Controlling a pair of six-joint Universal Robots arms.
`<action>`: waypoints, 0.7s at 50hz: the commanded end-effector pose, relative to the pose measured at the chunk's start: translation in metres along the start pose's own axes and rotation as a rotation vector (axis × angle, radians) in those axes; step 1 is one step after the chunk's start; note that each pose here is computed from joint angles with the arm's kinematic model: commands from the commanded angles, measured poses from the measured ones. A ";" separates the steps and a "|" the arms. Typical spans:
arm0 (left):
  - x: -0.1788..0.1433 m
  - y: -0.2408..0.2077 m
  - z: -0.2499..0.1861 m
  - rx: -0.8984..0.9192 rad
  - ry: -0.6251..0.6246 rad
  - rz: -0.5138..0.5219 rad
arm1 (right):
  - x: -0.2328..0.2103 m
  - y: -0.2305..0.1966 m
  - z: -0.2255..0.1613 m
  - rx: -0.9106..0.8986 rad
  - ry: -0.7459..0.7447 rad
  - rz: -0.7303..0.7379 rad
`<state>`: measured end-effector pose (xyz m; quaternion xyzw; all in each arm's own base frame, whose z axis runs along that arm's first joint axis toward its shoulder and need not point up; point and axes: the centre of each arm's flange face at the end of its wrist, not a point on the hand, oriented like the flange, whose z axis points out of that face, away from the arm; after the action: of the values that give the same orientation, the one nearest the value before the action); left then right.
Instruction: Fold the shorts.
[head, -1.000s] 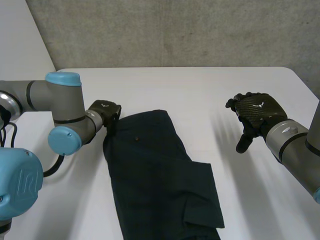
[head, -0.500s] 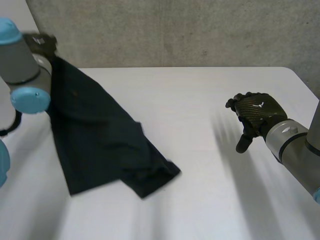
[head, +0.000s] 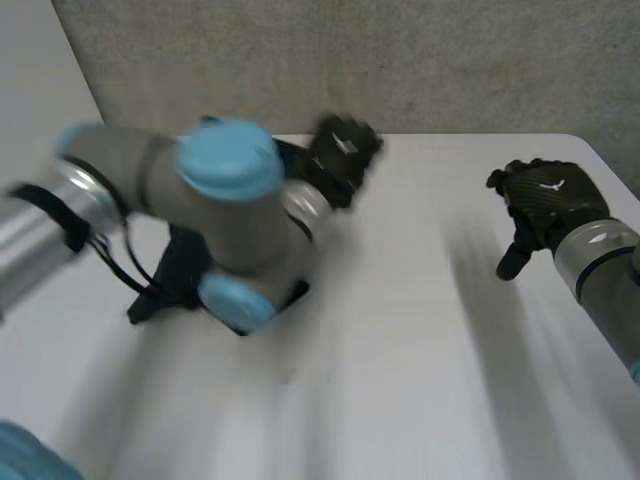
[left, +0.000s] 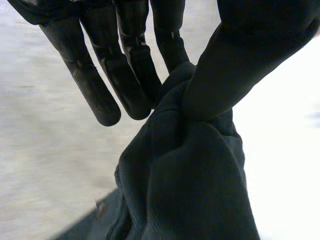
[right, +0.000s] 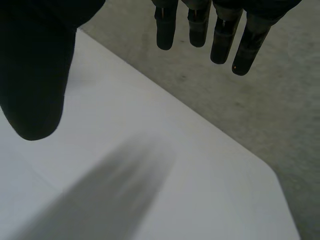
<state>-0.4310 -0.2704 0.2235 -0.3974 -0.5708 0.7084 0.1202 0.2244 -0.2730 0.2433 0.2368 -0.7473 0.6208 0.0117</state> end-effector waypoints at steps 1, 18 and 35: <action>0.095 0.015 -0.041 -0.093 0.222 0.000 | 0.019 0.002 0.008 0.001 0.062 0.013; -0.008 -0.008 -0.054 -0.149 -0.026 -0.098 | 0.008 0.000 0.009 0.040 -0.106 0.000; -0.123 0.087 -0.110 -0.483 -0.308 -0.252 | -0.094 0.042 -0.022 -0.048 -0.468 0.015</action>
<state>-0.2878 -0.2820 0.2213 -0.2566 -0.7336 0.6265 0.0585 0.2596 -0.2301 0.2126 0.3351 -0.7509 0.5525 -0.1361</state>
